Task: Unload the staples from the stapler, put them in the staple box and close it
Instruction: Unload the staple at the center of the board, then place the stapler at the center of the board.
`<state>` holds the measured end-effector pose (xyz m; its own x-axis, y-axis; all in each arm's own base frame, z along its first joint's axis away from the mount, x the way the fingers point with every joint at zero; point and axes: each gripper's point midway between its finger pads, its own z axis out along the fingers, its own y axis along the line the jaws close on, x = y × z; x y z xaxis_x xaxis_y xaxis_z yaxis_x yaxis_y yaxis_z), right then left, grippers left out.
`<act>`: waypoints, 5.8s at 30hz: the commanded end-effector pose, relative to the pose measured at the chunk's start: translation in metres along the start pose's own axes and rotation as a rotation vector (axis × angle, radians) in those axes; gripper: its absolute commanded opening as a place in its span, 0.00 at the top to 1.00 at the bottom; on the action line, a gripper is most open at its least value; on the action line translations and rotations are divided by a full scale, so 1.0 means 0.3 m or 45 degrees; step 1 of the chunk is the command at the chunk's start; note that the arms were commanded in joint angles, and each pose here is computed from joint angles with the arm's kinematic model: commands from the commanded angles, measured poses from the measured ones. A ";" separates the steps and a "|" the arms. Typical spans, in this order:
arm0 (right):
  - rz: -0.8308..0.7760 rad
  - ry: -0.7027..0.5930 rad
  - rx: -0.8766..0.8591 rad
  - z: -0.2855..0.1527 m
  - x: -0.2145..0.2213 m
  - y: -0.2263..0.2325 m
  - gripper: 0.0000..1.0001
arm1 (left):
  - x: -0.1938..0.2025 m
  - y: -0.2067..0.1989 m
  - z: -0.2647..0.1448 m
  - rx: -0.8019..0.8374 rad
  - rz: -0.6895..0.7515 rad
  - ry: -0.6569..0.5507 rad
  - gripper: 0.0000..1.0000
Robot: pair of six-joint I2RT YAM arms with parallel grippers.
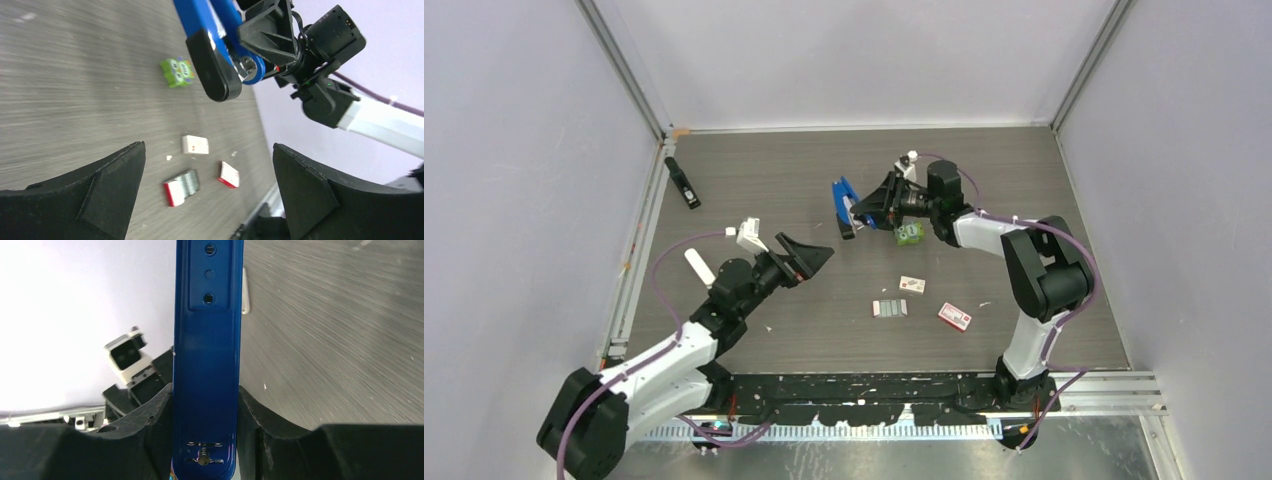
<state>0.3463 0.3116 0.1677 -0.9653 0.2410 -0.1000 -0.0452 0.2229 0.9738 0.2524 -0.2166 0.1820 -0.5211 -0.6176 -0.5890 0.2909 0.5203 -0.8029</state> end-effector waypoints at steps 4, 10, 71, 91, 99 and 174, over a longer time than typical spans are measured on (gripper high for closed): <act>-0.362 -0.011 -0.450 -0.096 0.005 0.326 0.99 | -0.074 -0.213 0.023 0.373 -0.365 -0.059 0.00; -0.358 0.002 -0.487 -0.111 0.018 0.360 0.99 | -0.091 -0.240 0.058 0.468 -0.336 -0.099 0.01; -2.199 0.755 0.758 -0.148 -0.148 -0.296 0.99 | -0.109 0.391 0.103 -0.070 0.785 0.148 1.00; -1.265 0.570 0.125 0.023 0.198 0.159 0.99 | -0.190 -0.091 0.188 0.460 0.063 0.049 1.00; -0.891 0.477 -0.023 0.065 0.233 0.283 0.86 | -0.159 -0.199 0.174 0.512 -0.025 0.058 1.00; -1.269 0.109 -0.204 -0.408 0.221 0.330 0.01 | -0.837 0.442 0.023 -0.765 0.222 -0.276 0.08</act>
<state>0.2497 0.2354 0.2748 -0.5750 -0.0525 -0.8164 -0.8079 0.1939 0.5565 0.4367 -0.0383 0.2419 -0.3325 -0.4130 -0.8479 -0.0400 0.9044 -0.4248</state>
